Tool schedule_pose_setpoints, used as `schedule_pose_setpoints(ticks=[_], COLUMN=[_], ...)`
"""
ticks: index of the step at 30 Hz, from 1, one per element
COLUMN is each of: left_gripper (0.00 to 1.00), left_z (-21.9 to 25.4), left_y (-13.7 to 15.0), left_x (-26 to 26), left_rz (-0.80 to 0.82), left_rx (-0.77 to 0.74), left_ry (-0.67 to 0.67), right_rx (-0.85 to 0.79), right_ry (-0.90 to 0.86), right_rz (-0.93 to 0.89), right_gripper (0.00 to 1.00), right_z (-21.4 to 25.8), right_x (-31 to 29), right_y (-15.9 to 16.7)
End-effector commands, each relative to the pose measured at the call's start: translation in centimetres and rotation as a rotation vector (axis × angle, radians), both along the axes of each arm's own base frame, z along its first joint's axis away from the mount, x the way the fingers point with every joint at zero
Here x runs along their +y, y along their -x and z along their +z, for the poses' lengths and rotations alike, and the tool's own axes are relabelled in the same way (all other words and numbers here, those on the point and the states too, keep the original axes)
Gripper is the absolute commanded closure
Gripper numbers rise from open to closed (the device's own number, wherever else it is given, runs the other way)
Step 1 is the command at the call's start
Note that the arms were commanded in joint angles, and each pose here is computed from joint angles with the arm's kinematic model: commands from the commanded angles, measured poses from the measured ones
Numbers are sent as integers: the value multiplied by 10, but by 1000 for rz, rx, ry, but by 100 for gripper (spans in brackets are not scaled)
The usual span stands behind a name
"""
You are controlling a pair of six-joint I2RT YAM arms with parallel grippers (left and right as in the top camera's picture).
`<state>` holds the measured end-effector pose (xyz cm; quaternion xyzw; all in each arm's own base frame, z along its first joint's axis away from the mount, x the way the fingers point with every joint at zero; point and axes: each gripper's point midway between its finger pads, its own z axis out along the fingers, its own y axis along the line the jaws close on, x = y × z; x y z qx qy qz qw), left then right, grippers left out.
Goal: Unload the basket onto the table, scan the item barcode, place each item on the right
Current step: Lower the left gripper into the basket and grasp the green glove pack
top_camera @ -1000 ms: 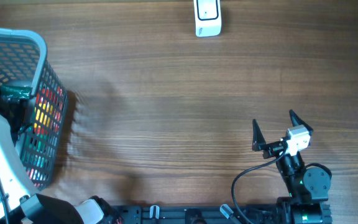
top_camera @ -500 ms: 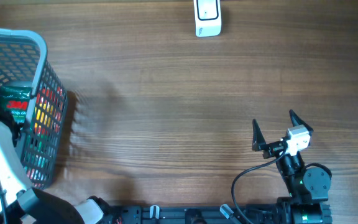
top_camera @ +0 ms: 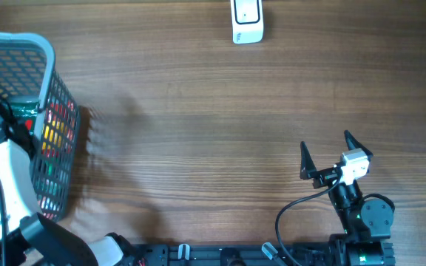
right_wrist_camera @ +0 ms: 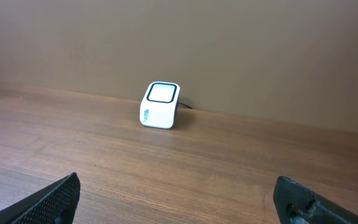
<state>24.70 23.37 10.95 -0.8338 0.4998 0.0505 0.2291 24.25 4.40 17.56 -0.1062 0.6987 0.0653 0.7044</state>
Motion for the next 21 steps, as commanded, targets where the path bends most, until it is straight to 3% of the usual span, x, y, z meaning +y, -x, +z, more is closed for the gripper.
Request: schedule_pose_setpoints(ticks=[1, 8, 15, 21], left_gripper=[0, 0, 0, 0], left_z=[-65, -78, 5, 86], left_y=[7, 11, -2, 12], left_x=[-17, -18, 16, 36], left_rz=[44, 40, -109, -199], left_rx=[141, 187, 126, 110], left_ry=[98, 119, -13, -54], right_rx=[-15, -15, -15, -15], right_ry=[12, 13, 13, 13], right_rz=[21, 20, 21, 20], right_gripper=[0, 0, 0, 0], right_z=[2, 2, 2, 2], right_x=[4, 4, 4, 4], right_y=[1, 1, 1, 1])
